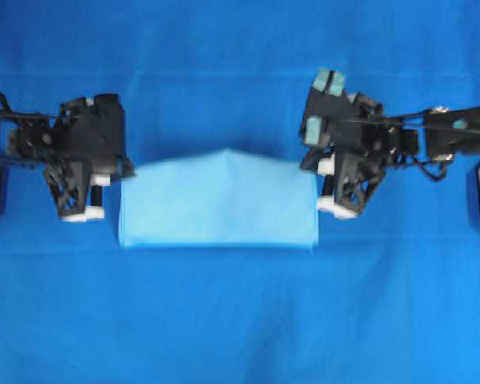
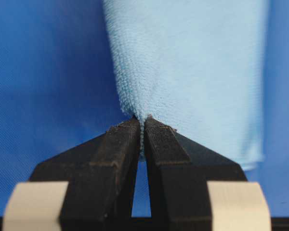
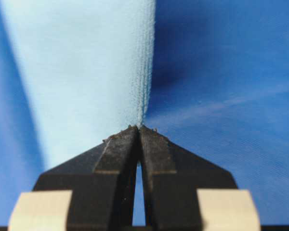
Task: Fold the light blue towel.
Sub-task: 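Lift the strip and swing the left gripper's end toward the bottom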
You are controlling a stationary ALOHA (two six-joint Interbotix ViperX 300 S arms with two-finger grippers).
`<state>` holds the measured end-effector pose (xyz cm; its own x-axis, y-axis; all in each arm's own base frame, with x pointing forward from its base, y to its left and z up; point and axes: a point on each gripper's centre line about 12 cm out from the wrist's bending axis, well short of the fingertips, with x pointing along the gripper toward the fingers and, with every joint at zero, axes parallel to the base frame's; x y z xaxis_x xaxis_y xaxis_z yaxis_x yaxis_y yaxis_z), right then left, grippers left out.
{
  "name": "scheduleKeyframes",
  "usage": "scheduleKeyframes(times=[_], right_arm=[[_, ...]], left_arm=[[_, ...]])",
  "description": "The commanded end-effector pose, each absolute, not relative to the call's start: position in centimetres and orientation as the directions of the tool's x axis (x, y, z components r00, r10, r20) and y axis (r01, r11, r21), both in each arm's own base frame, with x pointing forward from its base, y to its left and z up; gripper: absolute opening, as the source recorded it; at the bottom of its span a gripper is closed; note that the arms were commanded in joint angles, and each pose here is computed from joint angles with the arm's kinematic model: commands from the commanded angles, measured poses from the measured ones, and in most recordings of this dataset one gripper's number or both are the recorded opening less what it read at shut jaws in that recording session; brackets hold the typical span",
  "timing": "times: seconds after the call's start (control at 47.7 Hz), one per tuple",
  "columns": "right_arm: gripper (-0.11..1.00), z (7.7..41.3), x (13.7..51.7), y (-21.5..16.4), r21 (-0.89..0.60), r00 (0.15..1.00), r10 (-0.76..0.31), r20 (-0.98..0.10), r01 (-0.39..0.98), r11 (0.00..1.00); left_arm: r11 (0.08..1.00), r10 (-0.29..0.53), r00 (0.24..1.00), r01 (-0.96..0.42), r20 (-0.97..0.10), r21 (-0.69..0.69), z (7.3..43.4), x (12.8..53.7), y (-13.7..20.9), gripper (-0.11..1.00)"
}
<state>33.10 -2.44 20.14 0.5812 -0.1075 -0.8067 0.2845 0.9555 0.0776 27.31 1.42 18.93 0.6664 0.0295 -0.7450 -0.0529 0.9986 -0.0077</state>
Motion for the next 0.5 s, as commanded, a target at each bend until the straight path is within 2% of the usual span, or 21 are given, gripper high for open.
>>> scheduleKeyframes(times=[0.0, 0.251, 0.482], right_arm=[[0.01, 23.4, 32.8, -2.3, 0.091, 0.637, -0.113, -0.763, 0.278, 0.956], [0.01, 26.7, 31.2, -2.1, 0.107, 0.696, -0.114, -0.709, 0.267, 0.958], [0.01, 27.0, 31.0, -2.1, 0.108, 0.703, -0.116, -0.702, 0.266, 0.958]], left_arm=[[0.998, 0.036, 0.733, -0.054, -0.679, -0.006, 21.9, 27.5, 1.5, 0.03], [0.998, 0.039, 0.792, -0.055, -0.609, -0.007, 24.7, 26.5, 1.5, 0.03], [0.998, 0.040, 0.806, -0.057, -0.591, -0.011, 25.2, 26.4, 1.5, 0.03]])
